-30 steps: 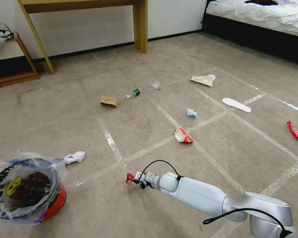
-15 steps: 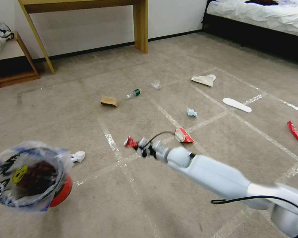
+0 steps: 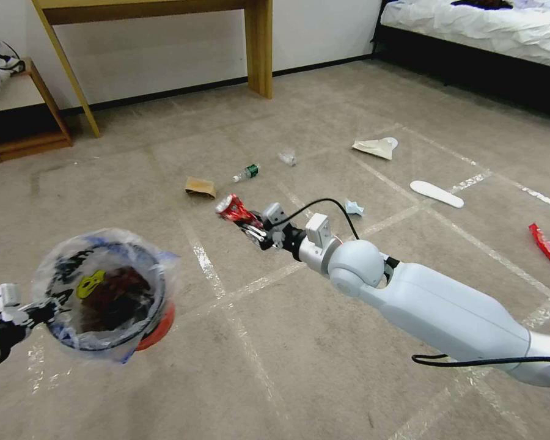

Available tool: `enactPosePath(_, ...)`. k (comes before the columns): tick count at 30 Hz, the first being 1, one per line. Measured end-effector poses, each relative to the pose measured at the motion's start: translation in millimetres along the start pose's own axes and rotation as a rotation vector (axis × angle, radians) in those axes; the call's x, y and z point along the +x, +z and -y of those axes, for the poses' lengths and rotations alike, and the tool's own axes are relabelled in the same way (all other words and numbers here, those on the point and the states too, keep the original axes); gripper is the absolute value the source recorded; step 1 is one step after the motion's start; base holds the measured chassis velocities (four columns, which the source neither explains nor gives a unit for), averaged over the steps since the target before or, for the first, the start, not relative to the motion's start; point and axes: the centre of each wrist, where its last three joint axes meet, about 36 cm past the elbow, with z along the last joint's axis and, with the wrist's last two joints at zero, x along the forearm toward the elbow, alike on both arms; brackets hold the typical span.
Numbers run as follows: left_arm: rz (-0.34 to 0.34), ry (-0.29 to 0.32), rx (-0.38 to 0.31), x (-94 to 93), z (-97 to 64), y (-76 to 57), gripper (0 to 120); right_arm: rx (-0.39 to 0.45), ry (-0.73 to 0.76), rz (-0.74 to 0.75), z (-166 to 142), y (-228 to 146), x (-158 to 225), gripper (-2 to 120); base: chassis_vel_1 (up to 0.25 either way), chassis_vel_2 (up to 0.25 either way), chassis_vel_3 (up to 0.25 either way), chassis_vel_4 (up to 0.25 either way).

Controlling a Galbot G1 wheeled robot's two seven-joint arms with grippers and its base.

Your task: Pick up the trash bin and place the garbage on the floor into it.

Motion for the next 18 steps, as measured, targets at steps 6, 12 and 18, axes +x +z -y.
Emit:
enactPosePath(6,-0.026,0.015,-0.011,-3.2,7.2,-0.4,1,-0.033,-0.064,0.03,-23.6,-26.0,-11.1,25,0.0,0.0,0.0,0.0)
enactPosePath(12,-0.045,0.026,-0.024,-4.7,11.1,-4.2,1,-0.037,-0.128,0.008,-55.5,-47.1,-33.4,25,0.0,0.0,0.0,0.0)
enactPosePath(18,-0.054,0.035,-0.03,-8.3,10.9,-8.1,1,-0.031,-0.201,-0.029,-95.0,-60.7,-60.2,25,0.0,0.0,0.0,0.0)
